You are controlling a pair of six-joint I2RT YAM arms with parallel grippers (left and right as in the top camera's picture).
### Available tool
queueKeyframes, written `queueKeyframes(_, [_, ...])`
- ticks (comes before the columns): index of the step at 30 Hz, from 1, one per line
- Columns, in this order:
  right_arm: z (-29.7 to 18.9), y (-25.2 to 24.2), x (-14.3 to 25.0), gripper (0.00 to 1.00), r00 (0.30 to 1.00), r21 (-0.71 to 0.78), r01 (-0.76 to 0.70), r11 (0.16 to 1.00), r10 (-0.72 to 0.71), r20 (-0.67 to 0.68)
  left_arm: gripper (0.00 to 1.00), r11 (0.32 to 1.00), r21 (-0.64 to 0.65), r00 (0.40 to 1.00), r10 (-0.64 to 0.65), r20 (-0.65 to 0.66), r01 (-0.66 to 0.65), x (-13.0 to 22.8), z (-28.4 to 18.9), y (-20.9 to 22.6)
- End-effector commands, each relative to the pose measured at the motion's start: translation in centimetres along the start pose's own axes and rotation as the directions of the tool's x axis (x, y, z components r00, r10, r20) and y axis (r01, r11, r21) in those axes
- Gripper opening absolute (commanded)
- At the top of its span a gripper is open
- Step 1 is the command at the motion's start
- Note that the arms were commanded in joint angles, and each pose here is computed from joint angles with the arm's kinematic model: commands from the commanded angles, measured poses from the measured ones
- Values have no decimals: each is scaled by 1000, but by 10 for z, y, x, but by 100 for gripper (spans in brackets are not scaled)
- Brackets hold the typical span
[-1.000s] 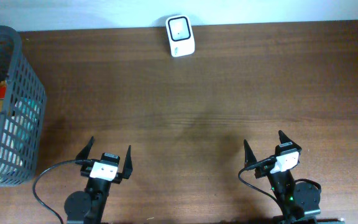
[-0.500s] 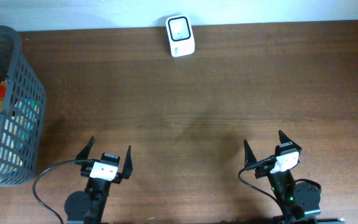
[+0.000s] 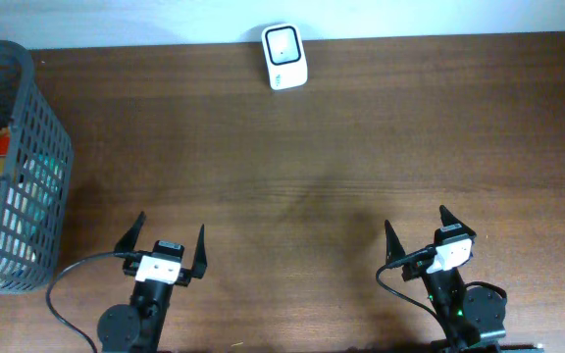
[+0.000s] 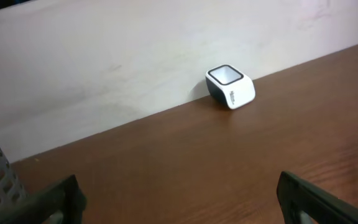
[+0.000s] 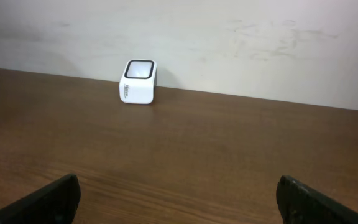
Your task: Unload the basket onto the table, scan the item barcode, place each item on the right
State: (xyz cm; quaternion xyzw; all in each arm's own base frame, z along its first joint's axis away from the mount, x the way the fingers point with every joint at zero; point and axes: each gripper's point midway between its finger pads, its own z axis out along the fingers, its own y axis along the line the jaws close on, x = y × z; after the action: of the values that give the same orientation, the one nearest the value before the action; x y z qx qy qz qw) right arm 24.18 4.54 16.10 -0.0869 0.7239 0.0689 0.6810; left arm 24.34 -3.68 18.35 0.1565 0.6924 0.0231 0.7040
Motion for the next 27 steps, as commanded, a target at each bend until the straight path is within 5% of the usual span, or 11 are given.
queueKeyframes(1, [0,-3,2,99,1000,18,-8,1000,8,-3,99,999,-2,998,-48,47,48,-44,-2,10])
queueKeyframes(5, [0,-3,2,99,1000,18,-8,1000,8,-3,99,999,4,999,-51,19,51,-80,3,20])
queueKeyframes(12, [0,-3,2,99,1000,18,-8,1000,8,-3,99,994,52,969,-77,-234,92,-123,50,37])
queueKeyframes(15, [0,-3,2,99,1000,18,-8,1000,8,-3,99,990,75,922,-83,-378,120,-132,73,42])
queueKeyframes(20, [0,-3,2,99,1000,18,-8,1000,8,-3,99,972,116,743,-75,-665,202,-123,107,43])
queueKeyframes(24, [0,-3,3,99,1000,18,-8,1000,8,-4,99,949,159,690,-78,-719,273,-86,146,26])
queueKeyframes(27, [0,-3,2,99,1000,18,-8,1000,8,-3,99,948,-55,720,-274,-637,312,-116,164,75])
